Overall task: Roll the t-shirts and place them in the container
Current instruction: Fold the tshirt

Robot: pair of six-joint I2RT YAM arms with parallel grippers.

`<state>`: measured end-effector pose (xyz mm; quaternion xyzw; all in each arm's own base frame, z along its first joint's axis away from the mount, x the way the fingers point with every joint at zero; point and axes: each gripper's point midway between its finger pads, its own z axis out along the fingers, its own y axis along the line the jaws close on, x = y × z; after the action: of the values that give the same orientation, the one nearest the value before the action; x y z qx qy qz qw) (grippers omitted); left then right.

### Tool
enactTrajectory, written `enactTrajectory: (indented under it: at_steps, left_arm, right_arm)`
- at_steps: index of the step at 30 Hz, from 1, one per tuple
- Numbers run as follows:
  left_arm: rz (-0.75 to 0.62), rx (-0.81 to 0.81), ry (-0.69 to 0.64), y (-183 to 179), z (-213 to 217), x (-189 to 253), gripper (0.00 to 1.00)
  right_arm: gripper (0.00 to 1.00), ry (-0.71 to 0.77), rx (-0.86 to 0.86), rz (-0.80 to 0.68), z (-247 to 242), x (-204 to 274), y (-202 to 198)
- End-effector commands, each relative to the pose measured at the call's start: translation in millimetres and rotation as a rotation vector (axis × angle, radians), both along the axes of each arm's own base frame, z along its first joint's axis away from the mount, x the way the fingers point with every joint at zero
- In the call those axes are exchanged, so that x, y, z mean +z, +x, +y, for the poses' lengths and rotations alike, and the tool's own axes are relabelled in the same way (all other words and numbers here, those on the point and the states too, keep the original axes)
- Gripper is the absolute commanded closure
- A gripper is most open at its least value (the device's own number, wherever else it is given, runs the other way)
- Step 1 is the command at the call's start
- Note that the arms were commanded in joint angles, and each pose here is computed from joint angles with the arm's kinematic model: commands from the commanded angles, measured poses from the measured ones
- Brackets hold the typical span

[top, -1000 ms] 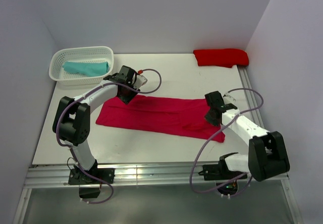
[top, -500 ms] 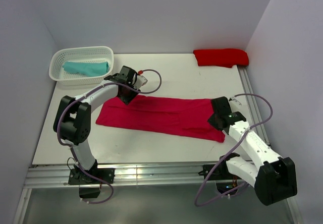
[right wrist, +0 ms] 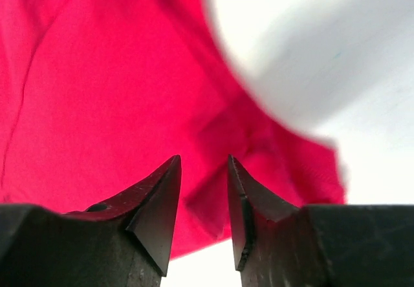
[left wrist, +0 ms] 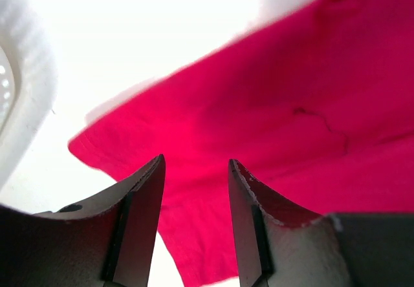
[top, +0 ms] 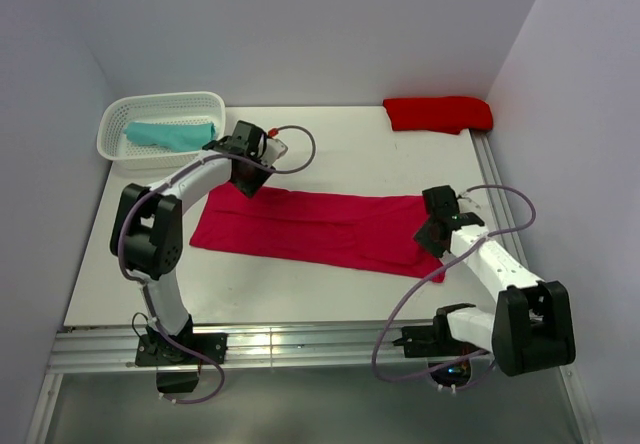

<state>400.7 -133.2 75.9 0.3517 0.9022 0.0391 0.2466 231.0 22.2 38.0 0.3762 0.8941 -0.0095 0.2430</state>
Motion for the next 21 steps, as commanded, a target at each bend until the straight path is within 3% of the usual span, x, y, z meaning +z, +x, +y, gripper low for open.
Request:
enactTrajectory:
  at_steps: [1,9,21]
  left_arm:
    - [-0.036,0.021,-0.063,25.1,-6.0,7.3,0.51]
    - [-0.011,0.071,-0.064,52.4,12.4,-16.3,0.55]
    - [0.024,0.173,-0.022,67.4,40.4,-45.9,0.57]
  right_arm:
    - [0.57,0.006,-0.03,-0.096,-15.9,24.9,32.9]
    - [0.42,0.039,-0.031,-0.114,-22.0,36.8,59.5]
    - [0.36,0.036,-0.016,-0.009,-21.4,7.0,74.1]
